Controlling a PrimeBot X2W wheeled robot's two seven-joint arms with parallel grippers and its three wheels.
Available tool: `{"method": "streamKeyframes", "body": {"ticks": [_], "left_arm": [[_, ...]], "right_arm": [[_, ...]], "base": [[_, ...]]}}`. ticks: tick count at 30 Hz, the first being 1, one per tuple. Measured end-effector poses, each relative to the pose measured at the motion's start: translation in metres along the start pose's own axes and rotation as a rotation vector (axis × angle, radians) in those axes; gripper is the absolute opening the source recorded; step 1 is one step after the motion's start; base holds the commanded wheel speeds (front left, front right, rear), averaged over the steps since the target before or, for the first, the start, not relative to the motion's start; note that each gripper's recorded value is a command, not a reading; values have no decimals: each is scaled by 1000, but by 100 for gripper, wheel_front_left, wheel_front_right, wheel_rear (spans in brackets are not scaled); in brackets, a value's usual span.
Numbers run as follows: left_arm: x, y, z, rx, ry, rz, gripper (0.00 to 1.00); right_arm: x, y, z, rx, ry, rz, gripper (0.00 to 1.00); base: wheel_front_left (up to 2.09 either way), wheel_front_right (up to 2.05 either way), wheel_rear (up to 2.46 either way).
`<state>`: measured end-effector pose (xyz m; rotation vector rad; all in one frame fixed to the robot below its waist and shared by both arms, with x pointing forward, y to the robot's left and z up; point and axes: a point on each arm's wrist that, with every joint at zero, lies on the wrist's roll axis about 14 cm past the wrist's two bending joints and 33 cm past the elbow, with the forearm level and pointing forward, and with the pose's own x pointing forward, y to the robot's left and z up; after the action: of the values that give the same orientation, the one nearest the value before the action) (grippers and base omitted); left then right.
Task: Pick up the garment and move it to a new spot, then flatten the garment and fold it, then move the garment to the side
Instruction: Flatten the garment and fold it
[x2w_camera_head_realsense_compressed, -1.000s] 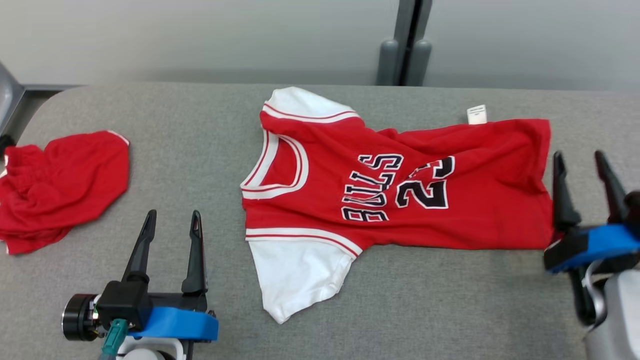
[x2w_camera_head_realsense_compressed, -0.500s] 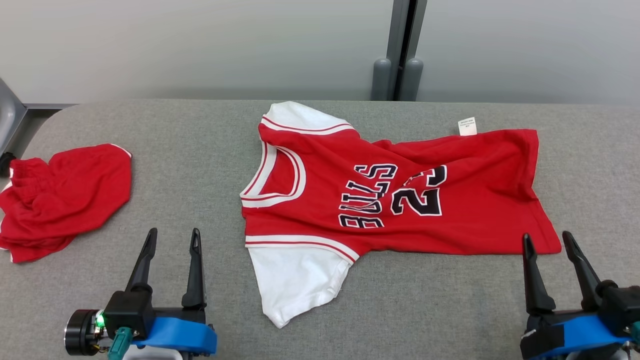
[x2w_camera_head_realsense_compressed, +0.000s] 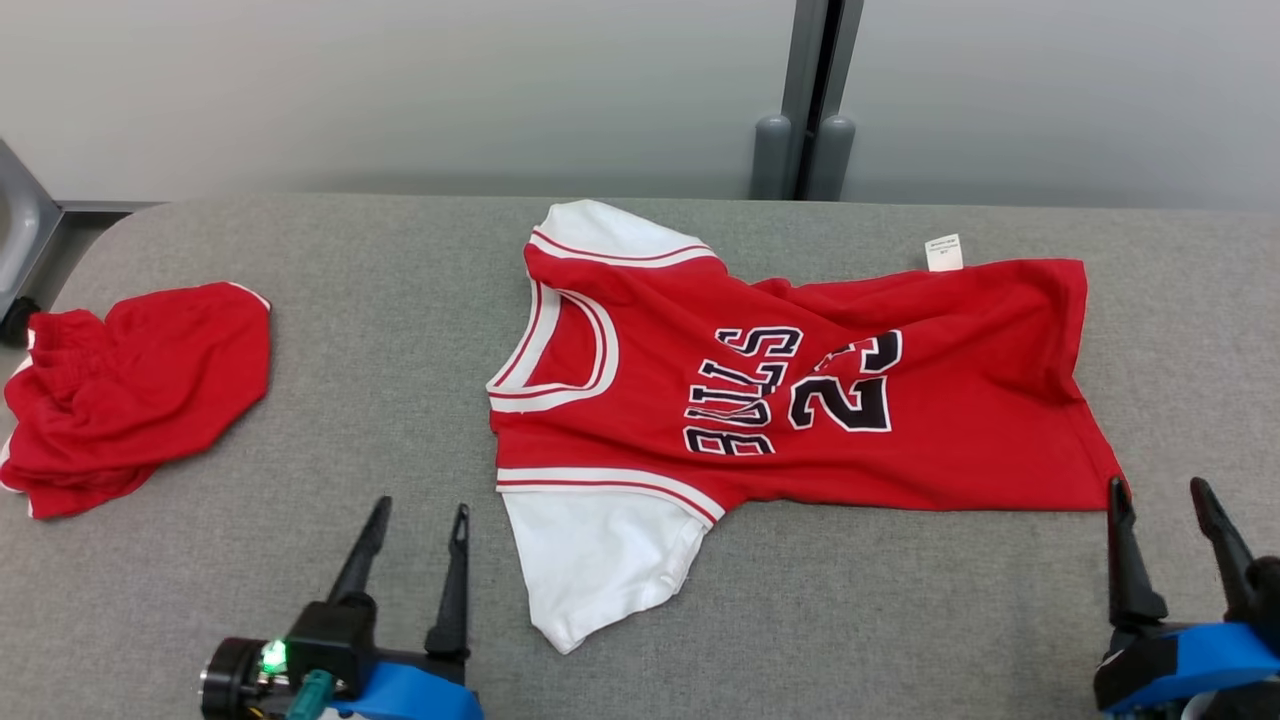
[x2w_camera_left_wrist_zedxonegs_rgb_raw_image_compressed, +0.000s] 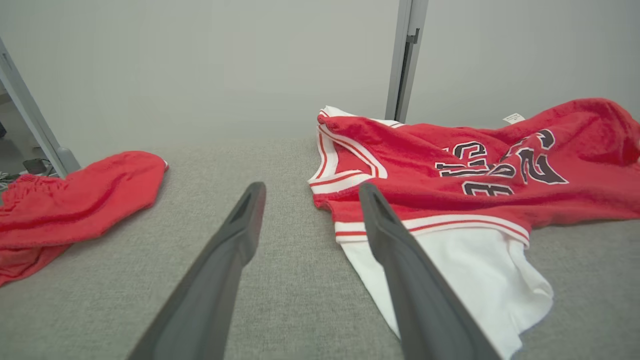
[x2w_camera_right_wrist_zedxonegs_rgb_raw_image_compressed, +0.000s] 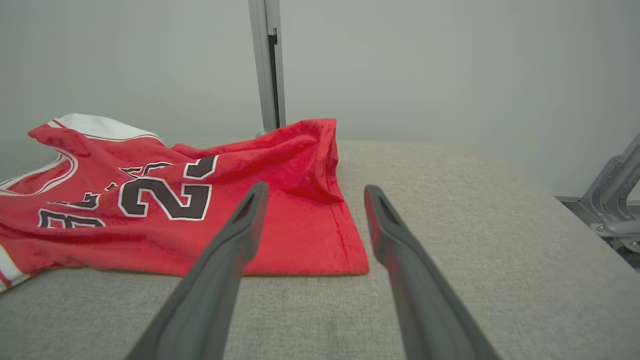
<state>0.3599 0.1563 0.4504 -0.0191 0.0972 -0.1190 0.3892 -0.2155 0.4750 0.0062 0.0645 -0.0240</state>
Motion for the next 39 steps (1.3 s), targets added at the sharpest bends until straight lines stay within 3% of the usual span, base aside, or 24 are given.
{"method": "streamKeyframes", "body": {"ticks": [9, 17, 25, 34, 35, 36, 38, 39], "left_arm": [[-13, -41, -51, -41, 165, -129, 100], [-26, -61, -89, -73, 305, -192, 100], [-22, -83, -102, -106, 355, -263, 100], [-6, -89, -100, -182, 358, -267, 100], [-5, -88, -100, -187, 357, -264, 100], [-3, -87, -100, -196, 357, -259, 61], [-1, -86, -100, -223, 360, -245, 0], [2, -85, -98, -235, 355, -240, 0]], "right_arm": [[20, -25, -25, -23, 85, -54, 100], [37, -27, -62, -10, 191, -64, 100], [56, -25, -85, -3, 262, -57, 100], [67, -18, -108, 18, 338, -49, 100], [68, -17, -109, 23, 342, -49, 67], [68, -16, -111, 28, 348, -48, 3], [69, -13, -112, 40, 350, -45, 0], [70, -11, -111, 46, 346, -41, 0]], "base": [[0, 0, 0], [0, 0, 0], [0, 0, 0], [0, 0, 0], [0, 0, 0], [0, 0, 0], [0, 0, 0], [0, 0, 0]]}}
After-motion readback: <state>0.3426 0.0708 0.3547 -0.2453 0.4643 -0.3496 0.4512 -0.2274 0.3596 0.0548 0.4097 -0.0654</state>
